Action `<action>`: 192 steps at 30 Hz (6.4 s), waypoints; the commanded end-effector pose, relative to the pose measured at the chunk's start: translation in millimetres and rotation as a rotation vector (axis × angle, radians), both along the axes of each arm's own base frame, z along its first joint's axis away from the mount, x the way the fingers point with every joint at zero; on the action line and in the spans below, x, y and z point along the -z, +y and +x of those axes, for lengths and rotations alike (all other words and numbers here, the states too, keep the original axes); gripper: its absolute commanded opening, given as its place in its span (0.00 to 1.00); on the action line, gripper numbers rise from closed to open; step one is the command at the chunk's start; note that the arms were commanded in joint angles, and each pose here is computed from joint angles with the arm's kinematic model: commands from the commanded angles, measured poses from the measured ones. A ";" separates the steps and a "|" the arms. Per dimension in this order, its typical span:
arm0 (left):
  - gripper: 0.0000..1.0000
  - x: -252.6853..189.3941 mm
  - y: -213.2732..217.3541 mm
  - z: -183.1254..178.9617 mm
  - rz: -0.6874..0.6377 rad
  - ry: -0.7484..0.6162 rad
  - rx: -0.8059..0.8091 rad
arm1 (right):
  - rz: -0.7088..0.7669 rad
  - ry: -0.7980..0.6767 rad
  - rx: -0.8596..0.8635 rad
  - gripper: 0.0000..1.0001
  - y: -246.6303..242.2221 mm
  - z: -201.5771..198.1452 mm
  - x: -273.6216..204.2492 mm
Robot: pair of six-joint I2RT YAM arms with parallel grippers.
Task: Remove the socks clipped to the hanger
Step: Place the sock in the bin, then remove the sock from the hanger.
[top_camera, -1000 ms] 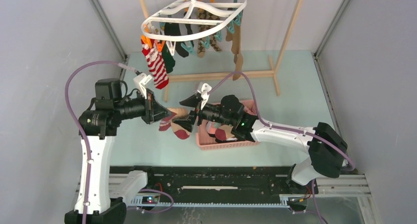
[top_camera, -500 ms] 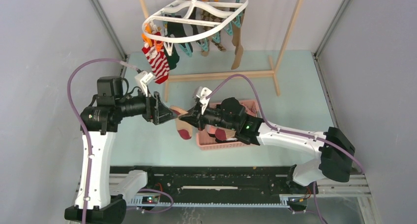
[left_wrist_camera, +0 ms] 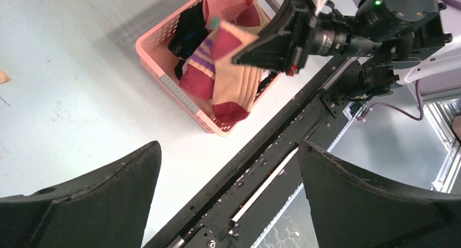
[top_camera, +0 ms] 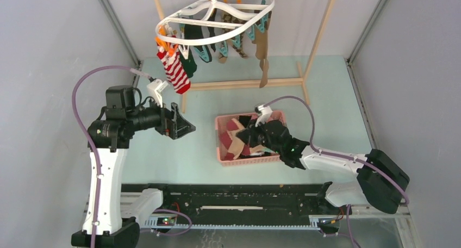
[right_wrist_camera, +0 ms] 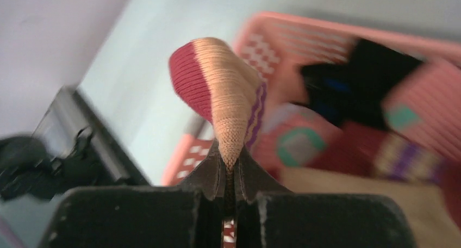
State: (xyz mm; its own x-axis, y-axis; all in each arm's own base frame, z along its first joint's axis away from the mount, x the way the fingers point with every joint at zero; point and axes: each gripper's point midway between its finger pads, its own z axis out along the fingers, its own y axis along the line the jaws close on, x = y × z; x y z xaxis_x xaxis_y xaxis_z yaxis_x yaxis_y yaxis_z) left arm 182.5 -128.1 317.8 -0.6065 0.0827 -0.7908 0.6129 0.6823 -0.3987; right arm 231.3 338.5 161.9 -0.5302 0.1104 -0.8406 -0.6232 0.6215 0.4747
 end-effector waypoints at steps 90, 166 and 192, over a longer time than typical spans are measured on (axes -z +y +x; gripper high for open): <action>1.00 -6.3 69.9 37.8 -0.004 0.001 -0.266 | 0.153 0.485 0.352 0.36 -84.0 59.6 68.4; 0.95 -13.5 40.9 10.6 -0.112 0.063 -0.143 | 0.373 -0.327 -0.298 0.00 117.6 -9.5 -220.5; 0.88 -74.6 -36.7 -13.4 -0.350 0.009 0.281 | 0.529 -0.124 -0.465 0.00 69.5 -79.6 -246.8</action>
